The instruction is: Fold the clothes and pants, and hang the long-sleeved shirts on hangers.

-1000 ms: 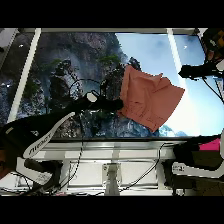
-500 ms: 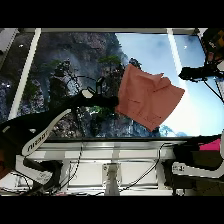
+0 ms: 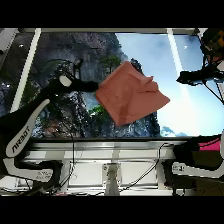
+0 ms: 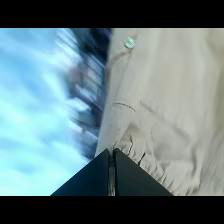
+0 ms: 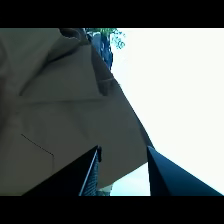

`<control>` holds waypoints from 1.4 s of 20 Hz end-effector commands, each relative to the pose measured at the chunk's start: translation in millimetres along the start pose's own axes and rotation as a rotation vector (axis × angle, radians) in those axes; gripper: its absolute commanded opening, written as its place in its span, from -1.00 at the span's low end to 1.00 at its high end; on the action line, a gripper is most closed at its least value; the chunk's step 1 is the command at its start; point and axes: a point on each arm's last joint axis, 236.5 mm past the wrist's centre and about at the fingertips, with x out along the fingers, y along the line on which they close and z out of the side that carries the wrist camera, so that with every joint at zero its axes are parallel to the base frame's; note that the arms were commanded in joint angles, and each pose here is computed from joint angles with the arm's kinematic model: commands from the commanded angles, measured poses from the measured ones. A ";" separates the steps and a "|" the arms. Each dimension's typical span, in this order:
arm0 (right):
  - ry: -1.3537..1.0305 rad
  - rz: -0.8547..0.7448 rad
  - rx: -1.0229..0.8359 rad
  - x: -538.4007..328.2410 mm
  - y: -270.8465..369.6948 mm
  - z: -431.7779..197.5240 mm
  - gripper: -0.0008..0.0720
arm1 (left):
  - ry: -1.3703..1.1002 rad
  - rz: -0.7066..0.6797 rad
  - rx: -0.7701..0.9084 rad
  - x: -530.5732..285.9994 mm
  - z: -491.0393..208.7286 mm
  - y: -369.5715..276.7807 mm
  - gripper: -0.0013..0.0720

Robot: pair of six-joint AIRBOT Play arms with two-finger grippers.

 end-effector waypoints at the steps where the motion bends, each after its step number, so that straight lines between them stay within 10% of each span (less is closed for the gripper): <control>1: 0.083 0.048 -0.014 0.2 12.3 -19.4 -0.06 | -0.105 0.112 0.045 -34.8 52.6 52.6 -0.93; 5: 0.114 0.125 -0.040 11.8 36.8 -31.4 -0.06 | -0.192 0.209 0.060 -63.9 86.8 96.1 -0.67; 7: 0.139 0.136 -0.059 21.6 44.2 -41.4 -0.06 | -0.172 0.209 -0.009 -69.9 81.3 106.1 1.00; 8: 0.140 0.137 -0.074 25.6 46.3 -43.4 -0.06 | -0.116 0.192 -0.069 -70.7 67.5 106.4 0.91; 10: 0.115 0.129 -0.078 27.7 45.0 -38.2 -0.06 | 0.057 0.154 -0.089 -73.1 27.1 100.6 0.12; 28: 0.038 0.066 -0.092 30.5 30.7 -19.7 -0.06 | 0.301 0.033 0.121 -50.8 -161.0 15.3 0.26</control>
